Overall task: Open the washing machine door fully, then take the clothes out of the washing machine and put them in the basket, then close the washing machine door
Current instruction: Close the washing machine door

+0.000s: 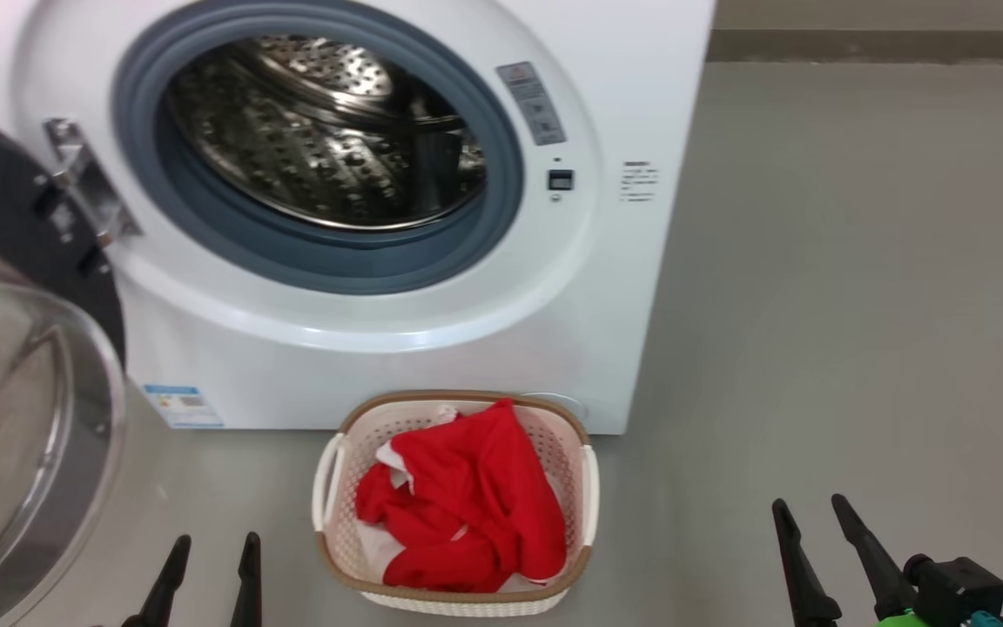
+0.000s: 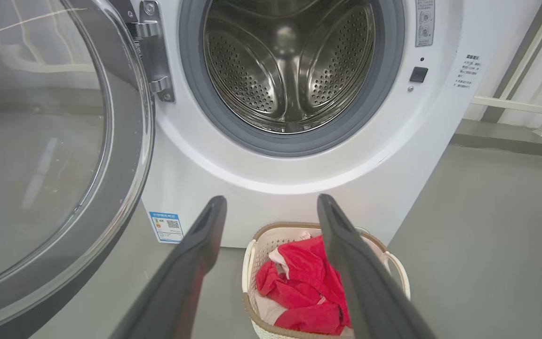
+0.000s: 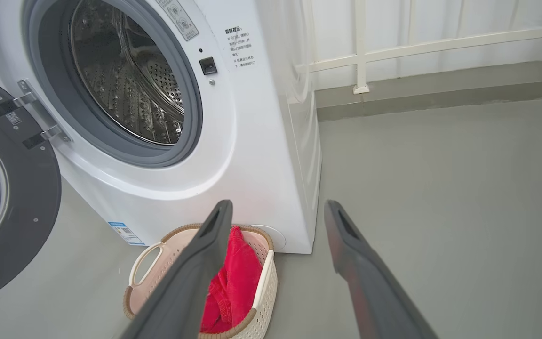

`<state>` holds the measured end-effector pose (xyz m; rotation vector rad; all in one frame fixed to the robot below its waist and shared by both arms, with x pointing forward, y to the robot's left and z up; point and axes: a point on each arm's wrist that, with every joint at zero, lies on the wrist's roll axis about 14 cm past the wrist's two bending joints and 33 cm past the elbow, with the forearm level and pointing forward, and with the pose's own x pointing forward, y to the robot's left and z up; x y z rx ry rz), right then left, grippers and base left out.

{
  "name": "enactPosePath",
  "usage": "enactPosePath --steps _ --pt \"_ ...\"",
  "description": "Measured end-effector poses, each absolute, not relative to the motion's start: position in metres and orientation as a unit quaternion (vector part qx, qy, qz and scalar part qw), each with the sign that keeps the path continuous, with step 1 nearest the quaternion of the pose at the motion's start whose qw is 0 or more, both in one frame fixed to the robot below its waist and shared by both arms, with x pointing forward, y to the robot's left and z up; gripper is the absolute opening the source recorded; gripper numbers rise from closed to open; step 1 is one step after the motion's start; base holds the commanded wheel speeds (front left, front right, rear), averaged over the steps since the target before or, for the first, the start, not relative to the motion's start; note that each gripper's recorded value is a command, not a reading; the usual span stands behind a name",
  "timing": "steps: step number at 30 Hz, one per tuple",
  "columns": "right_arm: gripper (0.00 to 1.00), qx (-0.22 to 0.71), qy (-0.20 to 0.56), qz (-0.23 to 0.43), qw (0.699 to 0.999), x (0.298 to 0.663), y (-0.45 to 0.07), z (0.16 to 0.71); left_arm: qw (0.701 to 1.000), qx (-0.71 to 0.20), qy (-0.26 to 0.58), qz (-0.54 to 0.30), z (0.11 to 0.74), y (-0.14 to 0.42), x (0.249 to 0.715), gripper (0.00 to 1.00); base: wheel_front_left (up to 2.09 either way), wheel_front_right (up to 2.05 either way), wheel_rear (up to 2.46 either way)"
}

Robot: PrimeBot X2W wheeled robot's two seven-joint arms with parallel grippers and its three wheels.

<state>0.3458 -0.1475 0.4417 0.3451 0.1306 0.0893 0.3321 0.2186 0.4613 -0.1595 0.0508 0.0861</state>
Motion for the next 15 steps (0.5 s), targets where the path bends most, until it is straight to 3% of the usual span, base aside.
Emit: enactPosePath --steps 15 --pt "1.00 0.157 0.094 0.183 0.966 0.361 -0.058 0.438 0.982 -0.097 0.026 0.158 0.454 0.270 0.274 1.00 0.00 0.00 0.00"
